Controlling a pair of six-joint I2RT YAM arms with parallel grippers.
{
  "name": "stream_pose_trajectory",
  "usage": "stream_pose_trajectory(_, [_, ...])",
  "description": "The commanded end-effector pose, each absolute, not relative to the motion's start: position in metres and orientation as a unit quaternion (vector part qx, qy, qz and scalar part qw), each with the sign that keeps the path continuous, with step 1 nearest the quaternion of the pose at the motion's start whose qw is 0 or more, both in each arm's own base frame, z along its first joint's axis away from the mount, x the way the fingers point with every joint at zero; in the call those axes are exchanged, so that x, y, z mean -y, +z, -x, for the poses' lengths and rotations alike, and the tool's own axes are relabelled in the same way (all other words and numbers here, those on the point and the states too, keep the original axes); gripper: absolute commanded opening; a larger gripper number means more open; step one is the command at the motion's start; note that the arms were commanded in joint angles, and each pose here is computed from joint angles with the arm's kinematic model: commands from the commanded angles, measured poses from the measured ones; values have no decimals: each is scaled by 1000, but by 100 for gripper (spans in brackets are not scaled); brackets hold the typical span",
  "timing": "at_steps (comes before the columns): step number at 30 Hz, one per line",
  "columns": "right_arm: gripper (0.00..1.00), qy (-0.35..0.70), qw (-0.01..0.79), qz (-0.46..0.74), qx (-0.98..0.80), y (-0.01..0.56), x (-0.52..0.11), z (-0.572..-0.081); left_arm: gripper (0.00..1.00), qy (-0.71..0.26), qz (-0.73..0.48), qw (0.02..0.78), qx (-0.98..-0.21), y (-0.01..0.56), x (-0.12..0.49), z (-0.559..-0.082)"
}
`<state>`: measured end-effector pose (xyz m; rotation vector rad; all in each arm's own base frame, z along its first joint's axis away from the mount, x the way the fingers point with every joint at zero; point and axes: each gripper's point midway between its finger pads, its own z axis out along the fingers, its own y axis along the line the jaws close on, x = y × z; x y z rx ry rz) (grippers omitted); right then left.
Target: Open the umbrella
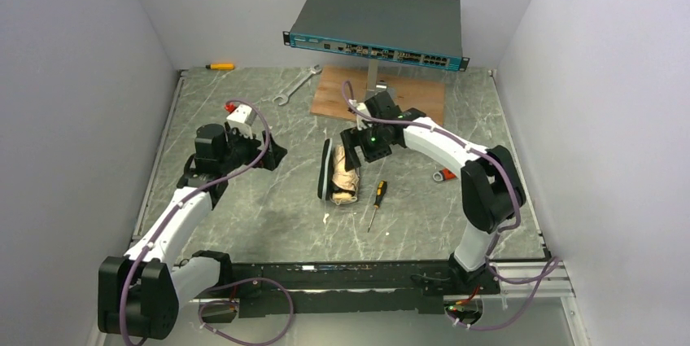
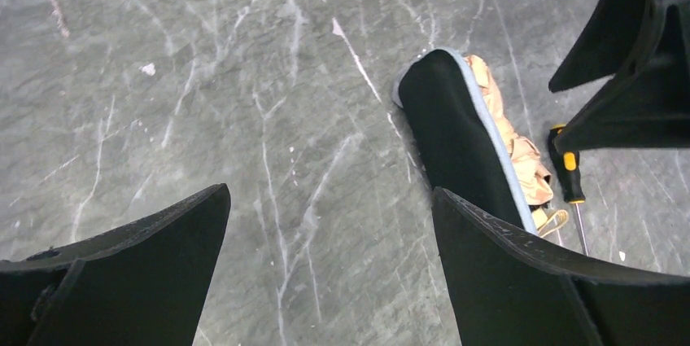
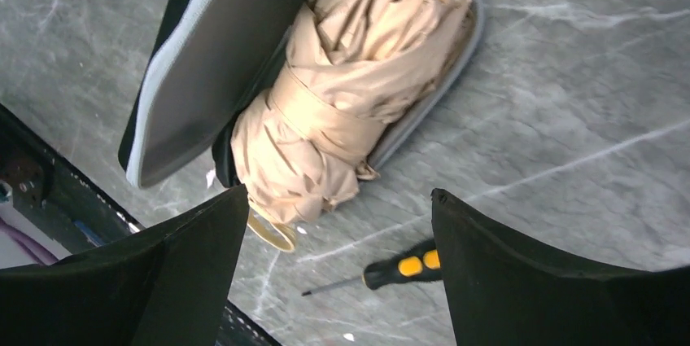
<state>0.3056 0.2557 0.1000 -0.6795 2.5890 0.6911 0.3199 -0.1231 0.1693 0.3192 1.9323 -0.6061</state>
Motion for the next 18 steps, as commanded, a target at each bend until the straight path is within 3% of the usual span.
stream_pose_trajectory(1, [84,230,236,199,-923,115,-282,-329,100,-209,-84,523,-822,177,103,-326])
stream_pose_trajectory(14, [81,168,159,181,-956,48,-312,-326,100,-123,-78,553,-820,193,71,-313])
stream_pose_trajectory(18, [69,149,130,163,-967,33,-313,-327,100,-112,-71,554,-822,190,65,-308])
